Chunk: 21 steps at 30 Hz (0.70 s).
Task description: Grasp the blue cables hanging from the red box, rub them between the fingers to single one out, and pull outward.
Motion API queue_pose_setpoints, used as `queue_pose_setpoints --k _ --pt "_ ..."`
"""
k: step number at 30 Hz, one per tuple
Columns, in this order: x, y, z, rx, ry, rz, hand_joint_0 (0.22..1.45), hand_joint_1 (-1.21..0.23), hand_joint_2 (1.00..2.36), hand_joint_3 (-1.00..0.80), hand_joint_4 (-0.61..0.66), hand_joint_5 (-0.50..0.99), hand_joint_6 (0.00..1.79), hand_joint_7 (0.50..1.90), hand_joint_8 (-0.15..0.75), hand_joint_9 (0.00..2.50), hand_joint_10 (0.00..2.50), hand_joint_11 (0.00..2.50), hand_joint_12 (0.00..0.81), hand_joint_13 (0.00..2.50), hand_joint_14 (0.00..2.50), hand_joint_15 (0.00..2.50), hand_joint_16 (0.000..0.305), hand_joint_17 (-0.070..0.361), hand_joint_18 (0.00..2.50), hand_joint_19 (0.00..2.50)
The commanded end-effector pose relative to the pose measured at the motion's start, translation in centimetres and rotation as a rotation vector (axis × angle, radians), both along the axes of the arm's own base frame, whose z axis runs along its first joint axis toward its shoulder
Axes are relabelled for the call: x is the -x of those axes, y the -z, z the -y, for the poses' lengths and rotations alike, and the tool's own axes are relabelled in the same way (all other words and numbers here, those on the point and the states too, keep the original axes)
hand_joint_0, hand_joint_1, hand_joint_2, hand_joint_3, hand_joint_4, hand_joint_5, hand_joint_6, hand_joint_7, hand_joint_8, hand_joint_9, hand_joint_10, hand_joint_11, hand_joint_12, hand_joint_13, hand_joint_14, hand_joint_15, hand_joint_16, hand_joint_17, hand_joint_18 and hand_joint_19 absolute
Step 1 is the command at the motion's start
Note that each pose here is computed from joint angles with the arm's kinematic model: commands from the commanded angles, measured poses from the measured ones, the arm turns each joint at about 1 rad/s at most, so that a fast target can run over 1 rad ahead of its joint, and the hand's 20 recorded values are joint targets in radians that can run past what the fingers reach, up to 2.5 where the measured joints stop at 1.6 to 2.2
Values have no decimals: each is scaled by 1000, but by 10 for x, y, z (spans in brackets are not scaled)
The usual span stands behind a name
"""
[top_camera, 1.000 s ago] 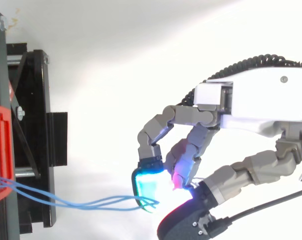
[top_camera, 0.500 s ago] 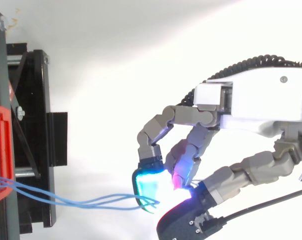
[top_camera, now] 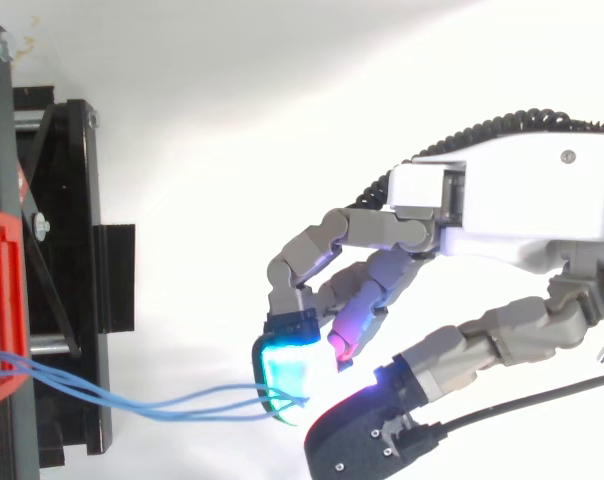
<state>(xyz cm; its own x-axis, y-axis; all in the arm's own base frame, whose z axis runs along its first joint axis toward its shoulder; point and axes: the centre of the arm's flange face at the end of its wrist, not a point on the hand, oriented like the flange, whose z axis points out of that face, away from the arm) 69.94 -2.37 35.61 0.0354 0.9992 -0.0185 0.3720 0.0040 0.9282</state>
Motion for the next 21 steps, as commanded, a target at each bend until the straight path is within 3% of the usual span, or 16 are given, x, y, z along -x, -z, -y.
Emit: queue_pose_setpoints --k 1,7,10,13,16,21 --pt "0 -1 0 -1 2 2 582 -570 1010 -262 -73 -112 820 1139 188 934 0 0 314 489 4 95 46 104 421 347" --pt "-1 -3 0 -2 -1 6 587 -555 1012 -250 -14 -126 823 1145 199 907 1 73 308 481 7 147 46 103 390 360" --pt "-2 -4 0 -1 0 12 579 -618 1015 -212 22 -141 835 1144 198 887 6 143 301 475 9 185 44 100 375 388" --pt "-2 -6 0 -2 0 15 582 -712 1016 -186 92 -165 889 1123 226 921 14 369 319 546 15 310 46 104 384 410" --pt "-2 -5 0 0 -1 14 593 -720 1015 -235 103 -173 897 1097 225 925 16 418 311 541 16 327 45 101 386 428" --pt "-2 -5 0 -1 0 14 649 -798 1000 -500 107 -173 908 1053 228 993 20 527 312 597 17 362 45 100 471 441"
